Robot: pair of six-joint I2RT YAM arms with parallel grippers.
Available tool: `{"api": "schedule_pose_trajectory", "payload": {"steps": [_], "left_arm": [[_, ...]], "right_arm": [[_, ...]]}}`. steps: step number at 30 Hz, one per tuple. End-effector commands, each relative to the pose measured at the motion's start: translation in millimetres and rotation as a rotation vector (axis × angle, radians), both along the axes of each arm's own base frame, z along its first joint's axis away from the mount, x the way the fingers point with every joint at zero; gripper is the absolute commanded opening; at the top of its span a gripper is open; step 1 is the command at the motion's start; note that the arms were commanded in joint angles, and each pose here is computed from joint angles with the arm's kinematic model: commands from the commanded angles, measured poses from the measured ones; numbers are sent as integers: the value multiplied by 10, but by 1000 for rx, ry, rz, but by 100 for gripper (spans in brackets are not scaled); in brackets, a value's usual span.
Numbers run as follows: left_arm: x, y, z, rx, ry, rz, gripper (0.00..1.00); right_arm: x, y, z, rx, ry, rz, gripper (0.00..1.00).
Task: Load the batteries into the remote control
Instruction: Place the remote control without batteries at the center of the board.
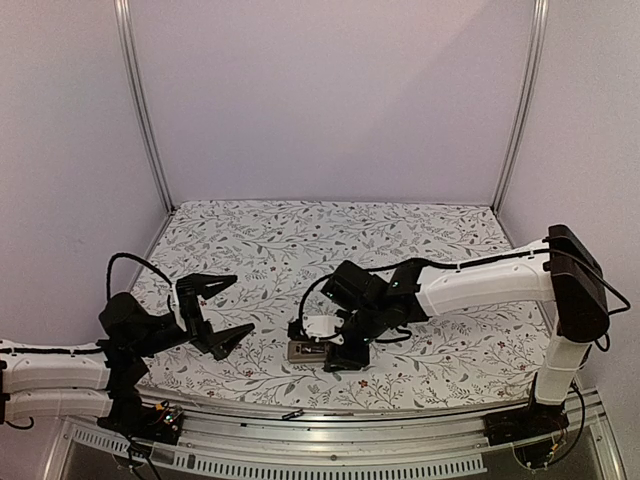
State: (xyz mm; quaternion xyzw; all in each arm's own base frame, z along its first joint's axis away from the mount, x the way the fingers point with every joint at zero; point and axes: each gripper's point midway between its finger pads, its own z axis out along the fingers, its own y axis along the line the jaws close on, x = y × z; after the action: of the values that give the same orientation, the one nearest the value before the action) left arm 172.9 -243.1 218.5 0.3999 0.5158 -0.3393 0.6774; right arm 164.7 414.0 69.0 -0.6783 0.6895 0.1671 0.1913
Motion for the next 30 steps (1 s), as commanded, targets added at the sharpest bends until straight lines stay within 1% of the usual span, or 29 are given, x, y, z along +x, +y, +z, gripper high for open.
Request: {"api": "schedule_pose_trajectory", "payload": {"steps": [1, 6, 11, 14, 16, 17, 21, 25, 27, 30], "left_arm": [[-69, 14, -266, 52, 53, -36, 100], [-242, -50, -458, 115, 62, -140, 100], [-295, -82, -672, 181, 107, -182, 94], [-316, -99, -802, 213, 163, -202, 92], [-381, -124, -940, 254, 202, -245, 88], [-400, -131, -1011, 277, 215, -255, 87], [-398, -165, -1198, 334, 279, -253, 87], [-464, -236, -1282, 380, 291, -276, 87], [-450, -242, -1326, 399, 287, -260, 87], [-368, -238, -1392, 420, 304, -215, 88]], "right_arm": [[16, 55, -151, 41, 17, -26, 25], [-27, 32, -325, 24, 59, -17, 36], [-21, -17, -511, 9, 87, -13, 38], [-22, -18, -561, 7, 86, 0, 39], [-25, -36, -597, -3, 83, 8, 42], [-22, -48, -617, -7, 84, 9, 45], [-37, -80, -649, -9, 88, 26, 55], [-33, -74, -608, 6, 78, 38, 65], [-18, -30, -539, 26, 66, 51, 68], [12, 42, -385, 60, 45, 64, 69]]}}
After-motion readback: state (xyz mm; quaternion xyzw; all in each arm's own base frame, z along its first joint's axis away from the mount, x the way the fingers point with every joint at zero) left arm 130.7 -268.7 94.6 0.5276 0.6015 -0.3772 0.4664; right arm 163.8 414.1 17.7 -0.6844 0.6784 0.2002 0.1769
